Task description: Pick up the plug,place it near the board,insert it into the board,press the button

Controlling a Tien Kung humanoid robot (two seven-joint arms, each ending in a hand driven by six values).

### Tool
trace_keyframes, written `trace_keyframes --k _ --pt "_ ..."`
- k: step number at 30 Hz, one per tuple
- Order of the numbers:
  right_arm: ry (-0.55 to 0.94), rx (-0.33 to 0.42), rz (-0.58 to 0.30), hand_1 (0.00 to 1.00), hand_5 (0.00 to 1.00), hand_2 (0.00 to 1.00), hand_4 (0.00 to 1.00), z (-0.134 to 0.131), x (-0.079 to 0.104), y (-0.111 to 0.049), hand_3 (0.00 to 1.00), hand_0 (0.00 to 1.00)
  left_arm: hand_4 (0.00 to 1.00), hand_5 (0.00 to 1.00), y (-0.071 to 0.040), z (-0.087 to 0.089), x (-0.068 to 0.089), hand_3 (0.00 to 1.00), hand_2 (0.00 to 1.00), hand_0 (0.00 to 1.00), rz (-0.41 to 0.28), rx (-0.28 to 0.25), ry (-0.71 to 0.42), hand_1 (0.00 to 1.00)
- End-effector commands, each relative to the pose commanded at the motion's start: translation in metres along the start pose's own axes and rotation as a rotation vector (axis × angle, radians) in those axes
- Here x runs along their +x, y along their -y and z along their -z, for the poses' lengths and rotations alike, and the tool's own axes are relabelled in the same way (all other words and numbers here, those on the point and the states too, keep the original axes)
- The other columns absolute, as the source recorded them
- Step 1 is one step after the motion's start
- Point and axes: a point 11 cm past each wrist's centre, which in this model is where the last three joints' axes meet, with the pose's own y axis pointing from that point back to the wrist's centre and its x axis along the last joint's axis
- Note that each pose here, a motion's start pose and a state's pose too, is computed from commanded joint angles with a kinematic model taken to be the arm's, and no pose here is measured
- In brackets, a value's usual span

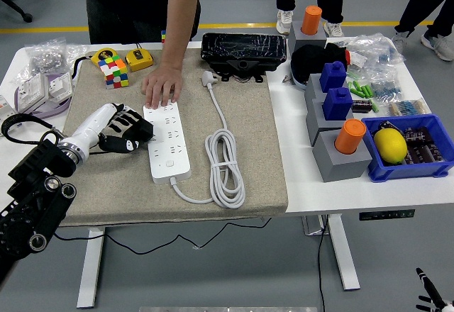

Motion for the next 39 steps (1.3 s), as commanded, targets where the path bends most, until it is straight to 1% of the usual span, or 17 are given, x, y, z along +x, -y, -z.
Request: trace_keyframes --k 13,14,19,20,25,26,31,32,37,38,39 --pt "0.0 0.001 -0.003 0.863 0.998 0.787 0.998 0.0006 0.0003 0.0 0.84 0.998 0.795 0.002 0.0002 0.0005 0.0013 0.625 0.641 0.552 0.011 -0.001 -0.004 0.697" --pt "0.0 0.001 -0.003 0.863 0.998 0.786 0.998 0.0006 0.0003 0.0 0.839 0.998 0.835 0.002 0.0002 0.0006 0.0011 0.63 0.646 0.555 0.012 -0.001 -0.006 0.698" --pt "0.0 -0.001 -0.004 0.863 0.998 0.786 0.998 -0.0002 0.001 0.0 0.839 0.998 0.835 0.002 0.0002 0.0009 -0.0005 0.63 0.646 0.555 0.019 -0.003 -0.011 0.698" --pt "0.0 -0.001 -0.005 0.863 0.998 0.786 0.998 -0.0003 0.0012 0.0 0.839 0.998 0.981 0.002 0.0002 0.0009 -0.0007 0.647 0.669 0.563 0.02 -0.003 -0.012 0.705" --pt "0.001 0.0 -0.007 0.863 0.998 0.786 0.998 0.0011 0.0025 0.0 0.839 0.998 0.981 0.002 0.0006 0.0005 -0.0009 0.647 0.669 0.563 0.023 -0.006 -0.015 0.705" --pt "0.001 0.001 -0.007 0.862 0.998 0.785 0.998 0.0015 0.0026 0.0 0.837 0.998 0.998 0.002 0.0007 0.0004 -0.001 0.671 0.691 0.574 0.024 -0.007 -0.016 0.712" --pt "0.002 0.001 -0.007 0.862 0.998 0.785 0.998 0.0014 0.0025 0.0 0.837 0.998 0.998 0.002 0.0009 0.0 -0.0012 0.671 0.691 0.574 0.025 -0.009 -0.018 0.712" --pt "0.002 0.0 -0.007 0.862 0.998 0.786 0.998 0.0013 0.0024 0.0 0.837 0.998 0.998 0.002 0.0009 0.0 -0.0011 0.717 0.706 0.584 0.024 -0.009 -0.017 0.717" --pt "0.001 0.0 -0.006 0.862 0.998 0.786 0.998 0.0014 0.0025 0.0 0.837 0.998 0.998 0.002 0.0012 0.0001 -0.0003 0.717 0.706 0.584 0.022 -0.01 -0.02 0.717" --pt "0.001 0.001 -0.006 0.861 0.998 0.785 0.998 0.0015 0.0026 0.0 0.836 0.998 0.998 0.002 0.0012 0.0001 -0.0003 0.738 0.711 0.596 0.023 -0.011 -0.022 0.721" --pt "0.002 0.001 -0.006 0.861 0.998 0.785 0.998 0.0017 0.0027 0.0 0.836 0.998 0.998 0.002 0.0013 0.0 -0.0004 0.738 0.711 0.596 0.024 -0.011 -0.023 0.721"
